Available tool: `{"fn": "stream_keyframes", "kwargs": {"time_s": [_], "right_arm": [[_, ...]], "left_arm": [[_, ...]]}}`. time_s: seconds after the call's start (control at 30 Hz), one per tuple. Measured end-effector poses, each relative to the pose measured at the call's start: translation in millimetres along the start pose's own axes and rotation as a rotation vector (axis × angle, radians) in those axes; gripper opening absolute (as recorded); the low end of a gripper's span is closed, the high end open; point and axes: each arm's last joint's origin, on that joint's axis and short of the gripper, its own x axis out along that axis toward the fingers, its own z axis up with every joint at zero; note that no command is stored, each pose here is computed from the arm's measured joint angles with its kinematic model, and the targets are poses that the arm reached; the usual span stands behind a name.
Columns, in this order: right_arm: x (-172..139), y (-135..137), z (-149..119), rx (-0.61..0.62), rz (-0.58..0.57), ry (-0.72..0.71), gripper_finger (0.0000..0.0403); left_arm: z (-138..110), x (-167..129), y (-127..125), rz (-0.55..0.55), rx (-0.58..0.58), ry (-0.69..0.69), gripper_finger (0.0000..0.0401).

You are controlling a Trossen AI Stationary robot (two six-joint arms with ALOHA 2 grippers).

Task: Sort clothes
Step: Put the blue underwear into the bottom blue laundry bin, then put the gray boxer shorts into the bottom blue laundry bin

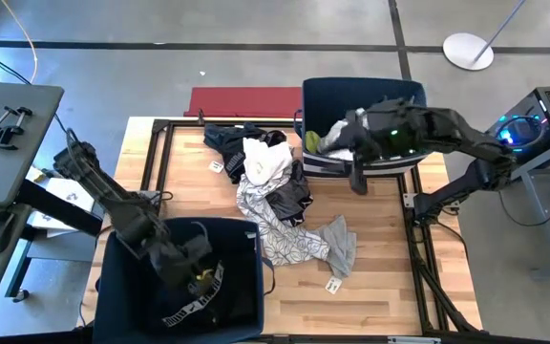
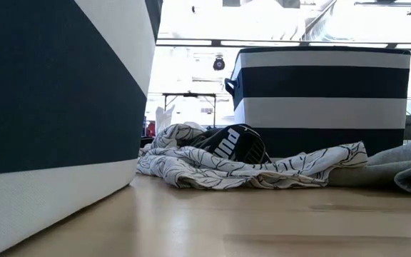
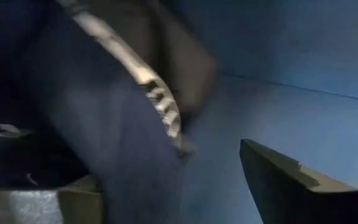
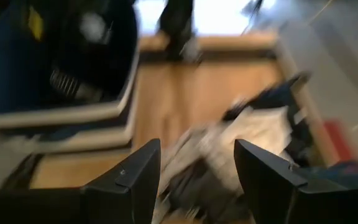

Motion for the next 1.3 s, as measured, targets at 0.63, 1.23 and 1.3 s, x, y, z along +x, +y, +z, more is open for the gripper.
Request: {"fn": "stream_keyframes", "kwargs": {"time_s": [0.63, 1.23, 1.3], "right_arm": [[158, 25, -141, 0.245, 0.059, 0.345, 0.0193], [271, 20, -211, 0.436, -0.31, 0.396, 0.0244], [282, 20, -216, 0.438, -0.313, 0.401, 0.0215]], "left_arm": [[2, -75, -27, -0.167, 0.233, -0.073, 0.0187], [-10, -89, 2, 0.037, 0.296, 0.353, 0.0224], [-9, -103, -2, -0.072, 0.274, 0.318, 0.0225]]}}
